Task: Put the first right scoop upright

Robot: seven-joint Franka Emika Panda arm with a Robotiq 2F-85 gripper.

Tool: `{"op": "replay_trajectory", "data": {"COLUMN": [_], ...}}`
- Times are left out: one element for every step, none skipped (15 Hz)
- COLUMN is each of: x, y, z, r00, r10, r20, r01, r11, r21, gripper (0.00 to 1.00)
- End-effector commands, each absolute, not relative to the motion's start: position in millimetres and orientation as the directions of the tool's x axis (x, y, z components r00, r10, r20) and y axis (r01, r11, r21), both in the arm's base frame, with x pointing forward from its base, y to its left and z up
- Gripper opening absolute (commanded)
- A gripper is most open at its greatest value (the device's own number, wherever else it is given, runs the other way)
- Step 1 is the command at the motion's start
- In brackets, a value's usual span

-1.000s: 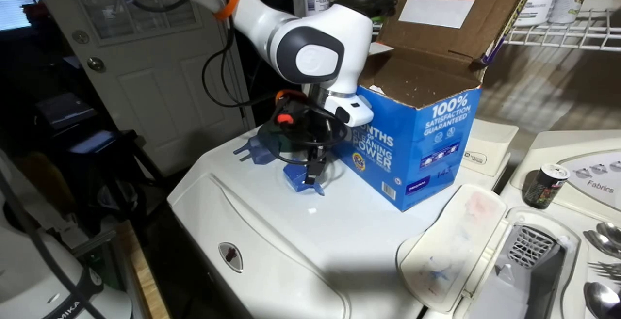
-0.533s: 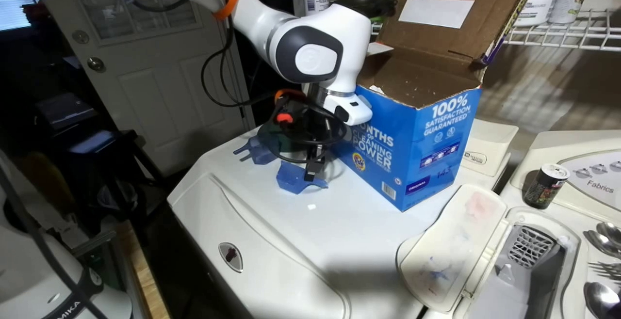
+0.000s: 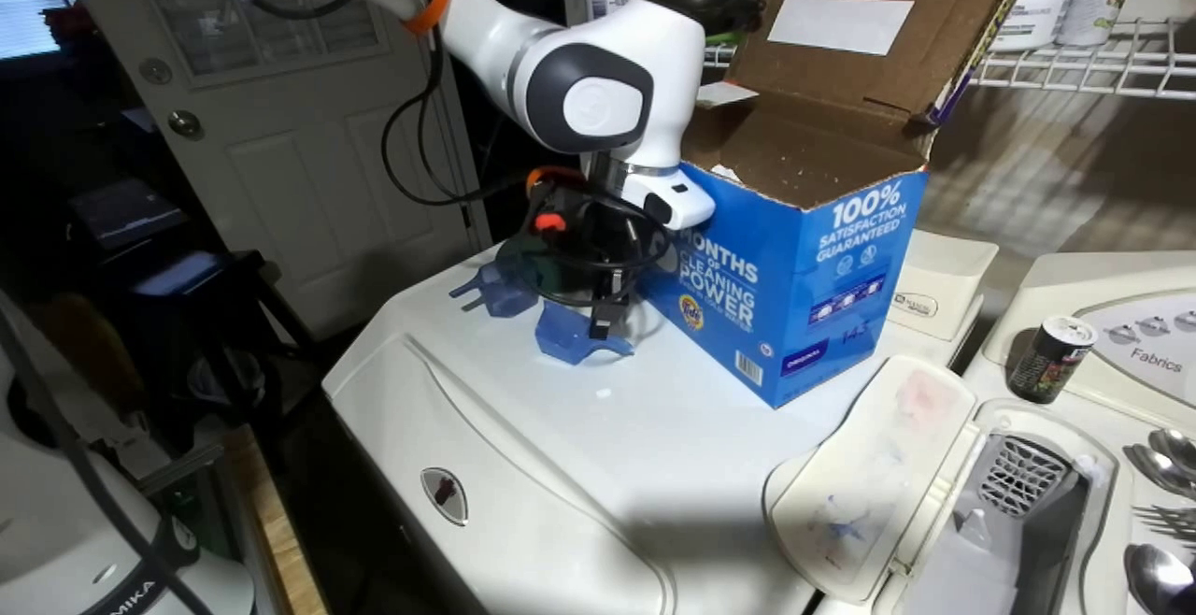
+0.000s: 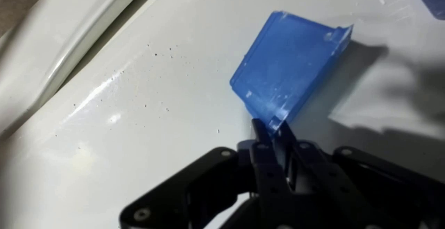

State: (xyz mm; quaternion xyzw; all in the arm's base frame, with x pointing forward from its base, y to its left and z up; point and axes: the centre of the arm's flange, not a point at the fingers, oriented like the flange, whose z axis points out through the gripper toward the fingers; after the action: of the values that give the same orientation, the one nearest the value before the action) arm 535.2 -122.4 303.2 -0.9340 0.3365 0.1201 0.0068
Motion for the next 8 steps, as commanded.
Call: {"op": "replay_trajectory", "data": {"x": [532.1, 532.7, 532.3, 530.6, 528.2, 525.4, 522.7, 519.9], "y": [-115.6, -115.4, -115.5, -115.8, -116.0, -115.5, -114.3, -112.7], "z": [310.3, 310.5, 309.0, 307.6, 306.5, 306.5, 307.8, 309.0], "r00": [0.803, 0.819, 0.835, 0.849, 0.863, 0.88, 0.896, 0.91], "r10": [-0.578, -0.56, -0.538, -0.518, -0.495, -0.467, -0.438, -0.411], "r20": [-0.146, -0.126, -0.113, -0.108, -0.096, -0.083, -0.075, -0.061], "r01": [-0.577, -0.558, -0.537, -0.518, -0.497, -0.469, -0.441, -0.413], "r11": [-0.815, -0.828, -0.842, -0.855, -0.868, -0.883, -0.897, -0.91], "r21": [0.054, 0.051, 0.039, 0.025, 0.011, -0.005, -0.019, -0.03], "gripper": [0.02, 0.02, 0.02, 0.02, 0.02, 0.02, 0.02, 0.02]}}
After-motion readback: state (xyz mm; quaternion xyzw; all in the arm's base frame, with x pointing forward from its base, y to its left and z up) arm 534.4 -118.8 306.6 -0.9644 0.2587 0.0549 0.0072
